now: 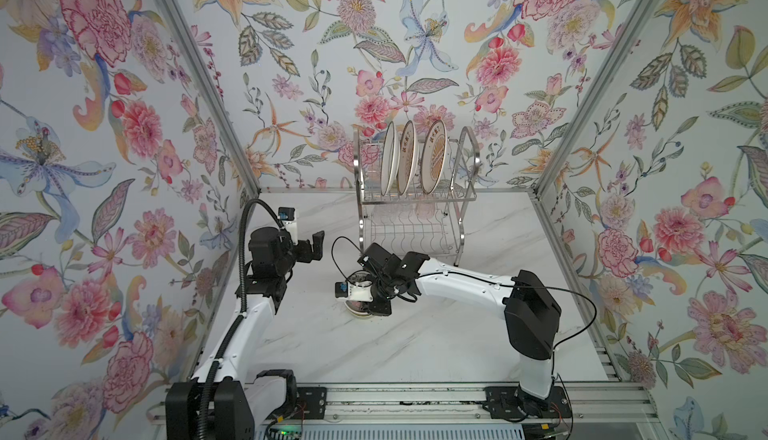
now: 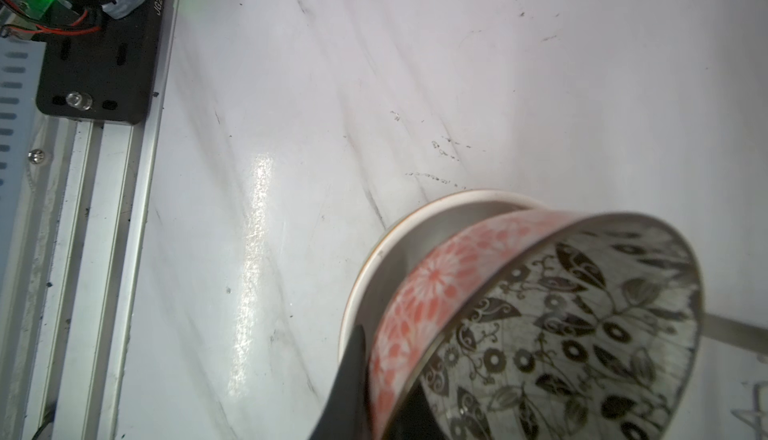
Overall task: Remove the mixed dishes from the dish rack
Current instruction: 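Lift the pink-patterned bowl out and lower it onto the stacked bowls, then open the right gripper and raise it off the bowl stack, then grip the nearest white plate with the left gripper while the right gripper nears the rack, then pull the white plate out of the rack toward the robot with the left gripper, then hold the plate with the left gripper while the right gripper grips its edge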
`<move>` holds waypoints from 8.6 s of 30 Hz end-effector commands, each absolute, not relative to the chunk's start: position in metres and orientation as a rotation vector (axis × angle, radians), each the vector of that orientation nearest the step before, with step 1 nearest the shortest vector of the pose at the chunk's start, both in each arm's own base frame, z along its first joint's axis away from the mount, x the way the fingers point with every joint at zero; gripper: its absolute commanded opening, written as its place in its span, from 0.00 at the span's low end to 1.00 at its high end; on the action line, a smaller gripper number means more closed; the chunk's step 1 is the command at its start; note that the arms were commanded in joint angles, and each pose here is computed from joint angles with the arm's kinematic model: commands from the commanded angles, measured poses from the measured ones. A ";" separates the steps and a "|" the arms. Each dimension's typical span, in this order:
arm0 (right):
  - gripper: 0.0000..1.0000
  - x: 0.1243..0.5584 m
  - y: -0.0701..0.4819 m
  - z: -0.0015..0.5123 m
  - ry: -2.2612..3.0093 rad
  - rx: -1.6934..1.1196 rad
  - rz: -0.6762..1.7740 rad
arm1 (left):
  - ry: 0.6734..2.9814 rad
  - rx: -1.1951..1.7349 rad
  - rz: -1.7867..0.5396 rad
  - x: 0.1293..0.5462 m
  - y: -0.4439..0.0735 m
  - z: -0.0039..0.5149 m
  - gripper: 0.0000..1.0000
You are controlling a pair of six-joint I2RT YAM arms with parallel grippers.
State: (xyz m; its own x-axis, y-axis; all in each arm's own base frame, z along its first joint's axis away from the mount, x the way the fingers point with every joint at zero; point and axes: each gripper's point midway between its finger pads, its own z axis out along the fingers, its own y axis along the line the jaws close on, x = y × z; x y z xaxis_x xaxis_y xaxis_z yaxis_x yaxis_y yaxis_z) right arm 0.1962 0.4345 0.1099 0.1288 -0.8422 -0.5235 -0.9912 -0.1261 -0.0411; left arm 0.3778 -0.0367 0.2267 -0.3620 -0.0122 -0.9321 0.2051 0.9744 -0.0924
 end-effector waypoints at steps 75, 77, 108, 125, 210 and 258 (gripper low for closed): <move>0.99 0.305 0.259 0.332 1.518 -0.505 0.616 | 1.437 0.621 -0.422 0.332 -0.209 0.418 0.93; 0.99 0.305 0.254 0.333 1.512 -0.491 0.608 | 1.446 0.641 -0.399 0.338 -0.221 0.419 0.92; 0.99 0.313 0.198 0.370 1.352 -0.332 0.584 | 1.549 0.542 -0.326 0.446 -0.278 0.405 0.45; 0.99 0.314 0.192 0.366 1.352 -0.334 0.578 | 1.579 0.511 -0.330 0.446 -0.281 0.392 0.29; 0.99 0.320 0.192 0.361 1.485 -0.229 0.723 | 1.072 0.732 -0.509 0.237 -0.218 0.491 0.00; 0.93 0.296 0.191 0.244 2.228 0.185 1.204 | 1.161 1.565 0.254 0.209 -0.274 0.232 0.00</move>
